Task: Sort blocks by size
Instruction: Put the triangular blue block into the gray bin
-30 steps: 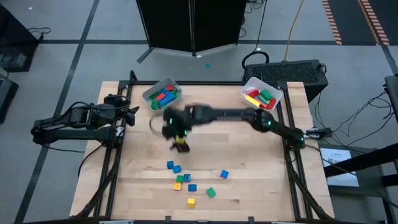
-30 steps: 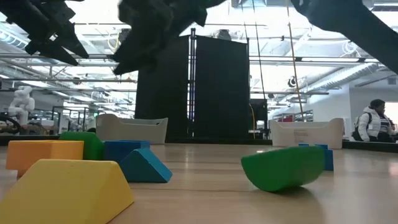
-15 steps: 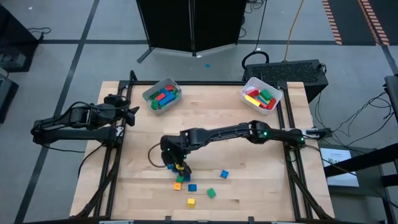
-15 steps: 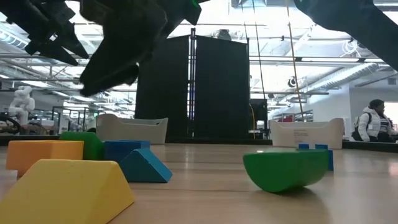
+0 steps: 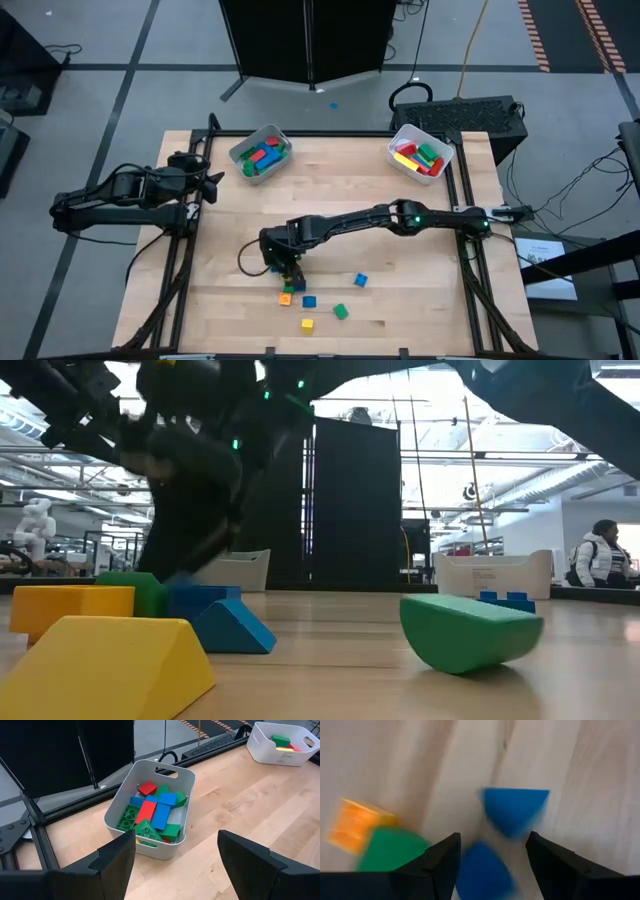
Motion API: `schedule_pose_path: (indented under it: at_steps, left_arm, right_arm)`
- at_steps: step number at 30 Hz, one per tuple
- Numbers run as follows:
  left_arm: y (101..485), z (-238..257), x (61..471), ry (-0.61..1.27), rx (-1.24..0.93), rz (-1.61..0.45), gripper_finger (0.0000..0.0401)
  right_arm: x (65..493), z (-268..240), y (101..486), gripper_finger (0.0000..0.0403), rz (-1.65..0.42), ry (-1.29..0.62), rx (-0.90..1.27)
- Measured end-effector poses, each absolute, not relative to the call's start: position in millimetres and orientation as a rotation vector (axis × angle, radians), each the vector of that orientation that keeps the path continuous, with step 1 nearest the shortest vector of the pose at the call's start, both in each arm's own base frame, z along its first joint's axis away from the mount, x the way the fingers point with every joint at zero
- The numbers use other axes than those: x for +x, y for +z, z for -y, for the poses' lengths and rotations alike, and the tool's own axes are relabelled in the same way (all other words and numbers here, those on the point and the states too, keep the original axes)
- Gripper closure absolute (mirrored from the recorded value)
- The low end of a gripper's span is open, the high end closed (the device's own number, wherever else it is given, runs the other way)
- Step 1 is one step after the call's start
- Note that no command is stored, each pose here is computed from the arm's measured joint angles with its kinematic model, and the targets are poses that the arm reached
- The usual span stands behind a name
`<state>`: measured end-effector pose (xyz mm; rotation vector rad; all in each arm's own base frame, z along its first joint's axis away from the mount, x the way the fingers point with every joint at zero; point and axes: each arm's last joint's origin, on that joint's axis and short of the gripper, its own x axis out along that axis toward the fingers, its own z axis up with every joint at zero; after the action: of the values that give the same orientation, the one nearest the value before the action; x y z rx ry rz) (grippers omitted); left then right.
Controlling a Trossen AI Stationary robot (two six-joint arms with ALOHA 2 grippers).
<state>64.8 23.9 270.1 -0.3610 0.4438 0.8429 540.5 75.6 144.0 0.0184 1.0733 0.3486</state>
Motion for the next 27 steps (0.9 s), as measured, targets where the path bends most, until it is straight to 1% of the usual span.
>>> schedule_pose_path:
  at_steps: [6, 12, 16, 20, 22, 27]
  left_arm:
    - [270.0, -23.8, 64.9, 0.837, -0.363, -0.446, 0.0120]
    - [269.9, -23.8, 65.0, 0.836, -0.362, -0.447, 0.0120]
    - [270.0, -23.8, 65.0, 0.836, -0.362, -0.447, 0.0120]
    - [270.0, -23.8, 64.9, 0.836, -0.361, -0.447, 0.0120]
    - [270.1, -23.8, 65.0, 0.836, -0.362, -0.446, 0.0120]
    - [270.1, -23.8, 64.9, 0.836, -0.361, -0.447, 0.0120]
  right_arm:
    - [538.4, -86.3, 135.1, 0.0184, -1.110, 0.335, 0.036]
    - [535.0, -91.0, 129.9, 0.0190, -1.154, 0.282, 0.014]
    - [529.5, -88.2, 144.5, 0.0198, -1.168, 0.230, -0.033]
    - [522.9, -75.9, 174.8, 0.0202, -1.152, 0.157, -0.117]
    - [517.5, -69.5, 188.8, 0.0202, -1.166, 0.143, -0.121]
    - [509.1, -64.3, 186.7, 0.0202, -1.258, 0.146, -0.124]
